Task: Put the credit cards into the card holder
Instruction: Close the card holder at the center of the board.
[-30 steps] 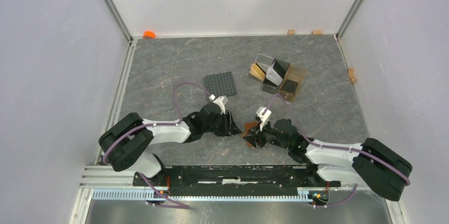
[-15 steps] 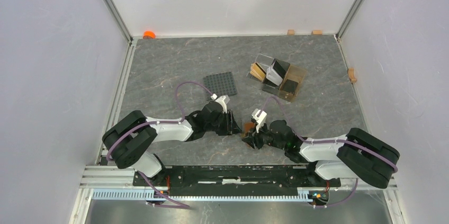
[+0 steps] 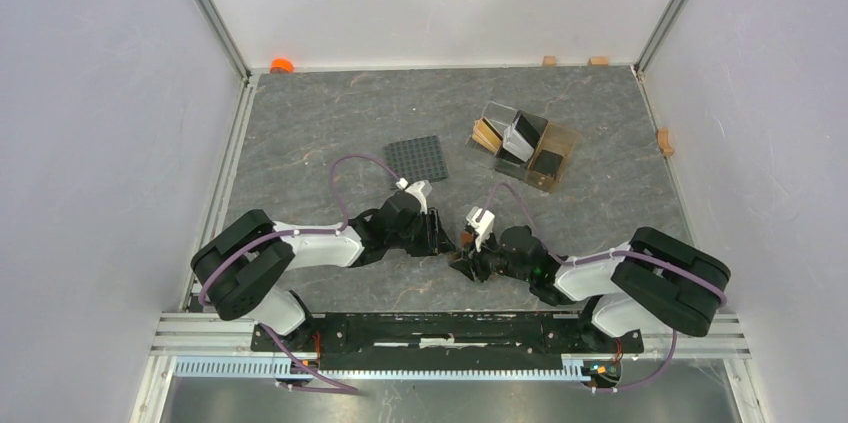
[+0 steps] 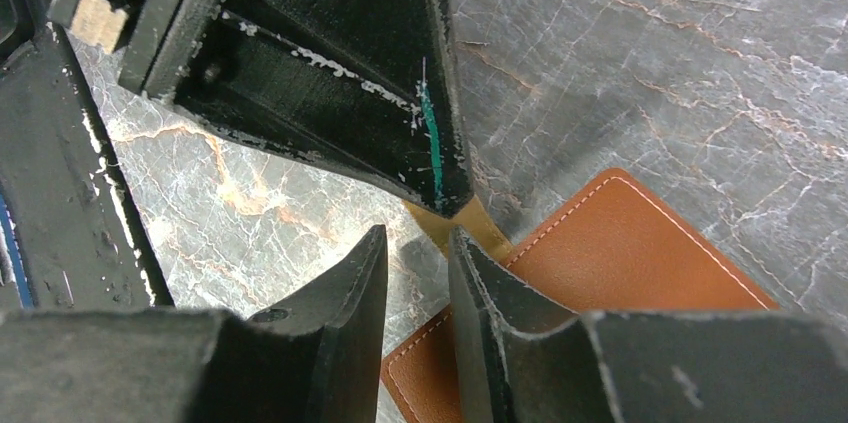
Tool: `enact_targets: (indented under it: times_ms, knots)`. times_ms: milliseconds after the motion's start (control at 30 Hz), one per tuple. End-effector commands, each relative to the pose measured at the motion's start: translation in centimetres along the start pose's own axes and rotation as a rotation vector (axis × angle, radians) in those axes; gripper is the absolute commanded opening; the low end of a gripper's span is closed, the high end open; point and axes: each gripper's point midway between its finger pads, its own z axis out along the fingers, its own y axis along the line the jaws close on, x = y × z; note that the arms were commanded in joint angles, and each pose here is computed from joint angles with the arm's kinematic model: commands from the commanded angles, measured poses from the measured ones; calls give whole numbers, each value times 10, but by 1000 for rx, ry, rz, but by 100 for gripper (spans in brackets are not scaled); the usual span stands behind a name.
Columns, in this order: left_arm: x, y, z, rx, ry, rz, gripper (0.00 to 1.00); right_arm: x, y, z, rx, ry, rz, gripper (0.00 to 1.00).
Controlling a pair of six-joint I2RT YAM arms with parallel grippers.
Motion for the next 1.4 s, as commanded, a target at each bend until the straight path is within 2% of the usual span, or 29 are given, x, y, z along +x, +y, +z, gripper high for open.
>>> enact_targets:
  times_ms: [0,133,267,400,767,1033,1367]
  knots:
    - [-12,-16,-4,33,-38,-18,50,-13,7,8,-32,-33,-25,33]
    - [-13,-18,-5,37,-39,-17,50,-7,8,9,-29,-12,-24,33]
    - [-12,-18,-7,33,-35,-18,40,-3,6,11,-18,4,-23,32]
    - [-9,-16,-8,21,-24,-20,35,-2,5,12,-9,12,-25,32]
    - [4,-1,-10,-34,9,-65,35,-1,4,13,-4,17,-23,31]
    - [10,1,-8,-27,20,-81,24,1,4,14,-6,25,-19,30]
    - [15,9,-7,-56,33,-98,24,2,3,14,-2,28,-19,29]
